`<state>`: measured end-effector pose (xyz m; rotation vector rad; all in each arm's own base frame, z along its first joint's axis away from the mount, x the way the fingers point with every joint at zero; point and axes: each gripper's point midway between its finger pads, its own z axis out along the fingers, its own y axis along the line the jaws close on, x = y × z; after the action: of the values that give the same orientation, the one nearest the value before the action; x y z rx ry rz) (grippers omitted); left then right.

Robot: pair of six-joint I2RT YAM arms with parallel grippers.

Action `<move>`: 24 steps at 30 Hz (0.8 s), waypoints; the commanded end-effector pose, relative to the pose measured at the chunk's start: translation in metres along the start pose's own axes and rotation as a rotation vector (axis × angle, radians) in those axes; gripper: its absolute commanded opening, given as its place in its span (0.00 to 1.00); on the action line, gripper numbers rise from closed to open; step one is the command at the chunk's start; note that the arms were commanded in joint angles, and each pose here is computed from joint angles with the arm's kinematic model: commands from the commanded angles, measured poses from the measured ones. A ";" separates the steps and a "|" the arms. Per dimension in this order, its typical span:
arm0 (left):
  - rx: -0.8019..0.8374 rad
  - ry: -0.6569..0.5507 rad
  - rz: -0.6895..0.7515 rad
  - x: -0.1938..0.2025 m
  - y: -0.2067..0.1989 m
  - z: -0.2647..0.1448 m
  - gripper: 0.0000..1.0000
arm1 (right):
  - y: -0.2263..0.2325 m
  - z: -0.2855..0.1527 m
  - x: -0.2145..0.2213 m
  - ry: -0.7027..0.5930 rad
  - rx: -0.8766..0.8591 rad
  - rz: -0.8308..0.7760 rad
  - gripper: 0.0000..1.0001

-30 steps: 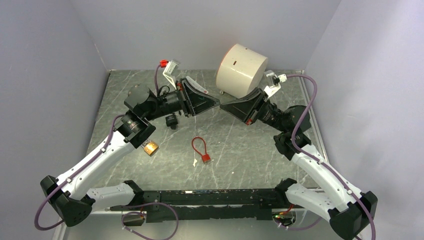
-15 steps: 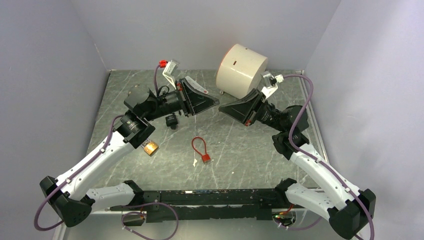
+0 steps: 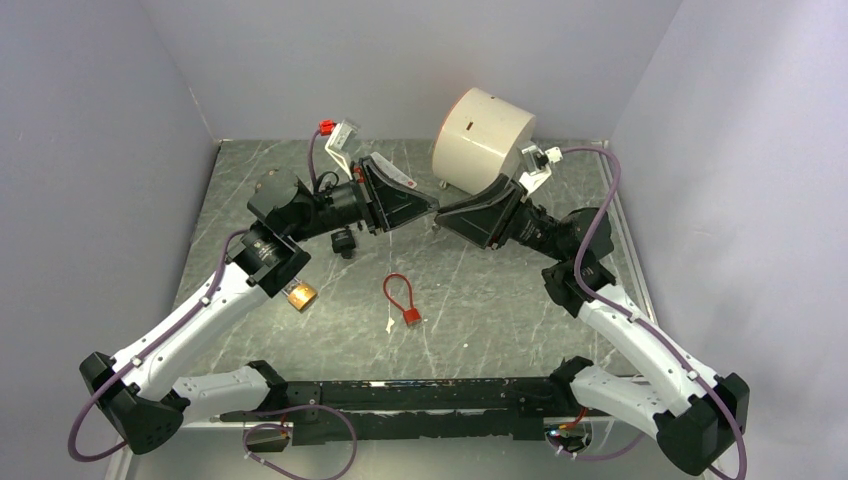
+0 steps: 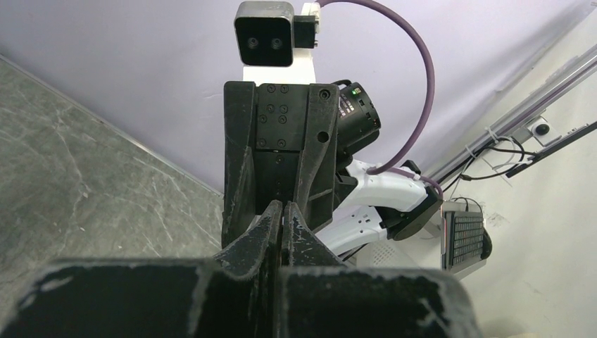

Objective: Unlock with the key

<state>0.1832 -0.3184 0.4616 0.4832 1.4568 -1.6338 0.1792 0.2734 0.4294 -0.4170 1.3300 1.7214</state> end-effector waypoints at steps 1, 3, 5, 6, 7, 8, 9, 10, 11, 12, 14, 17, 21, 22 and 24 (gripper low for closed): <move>0.056 -0.022 0.041 -0.007 -0.014 0.000 0.02 | 0.020 0.003 -0.015 -0.028 -0.051 -0.047 0.43; 0.056 -0.021 0.039 -0.007 -0.013 0.000 0.02 | 0.019 0.004 -0.016 -0.027 -0.051 -0.047 0.43; 0.057 -0.023 0.037 -0.007 -0.014 0.001 0.02 | 0.021 0.005 -0.016 -0.025 -0.060 -0.048 0.41; 0.058 -0.024 0.039 -0.008 -0.014 0.000 0.02 | 0.021 0.005 -0.016 -0.026 -0.064 -0.048 0.39; 0.058 -0.022 0.040 -0.007 -0.014 0.001 0.03 | 0.022 0.005 -0.016 -0.026 -0.068 -0.048 0.38; 0.058 -0.020 0.040 -0.007 -0.014 0.001 0.02 | 0.022 0.005 -0.016 -0.025 -0.072 -0.047 0.38; 0.058 -0.018 0.041 -0.007 -0.014 0.001 0.02 | 0.023 0.005 -0.016 -0.026 -0.079 -0.047 0.38; 0.056 -0.015 0.041 -0.007 -0.013 0.001 0.03 | 0.025 0.005 -0.017 -0.026 -0.084 -0.047 0.40; 0.056 -0.013 0.039 -0.006 -0.013 0.001 0.03 | 0.026 0.005 -0.017 -0.028 -0.090 -0.049 0.43; 0.056 -0.015 0.041 -0.007 -0.013 0.001 0.03 | 0.027 0.006 -0.017 -0.029 -0.093 -0.048 0.45; 0.054 -0.016 0.040 -0.006 -0.012 0.001 0.03 | 0.027 0.006 -0.018 -0.031 -0.094 -0.052 0.47; 0.054 -0.019 0.043 -0.006 -0.012 0.001 0.03 | 0.027 0.006 -0.018 -0.028 -0.095 -0.052 0.39; 0.053 -0.022 0.048 -0.008 -0.012 0.001 0.03 | 0.027 0.005 -0.016 -0.026 -0.099 -0.050 0.11; 0.053 -0.023 0.050 -0.008 -0.013 0.001 0.03 | 0.026 0.005 -0.016 -0.026 -0.098 -0.048 0.05; 0.050 -0.024 0.052 -0.008 -0.012 0.002 0.03 | 0.024 0.004 -0.015 -0.027 -0.089 -0.046 0.00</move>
<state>0.1838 -0.3195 0.4623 0.4910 1.4468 -1.6351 0.1764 0.2753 0.4354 -0.4339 1.3086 1.7580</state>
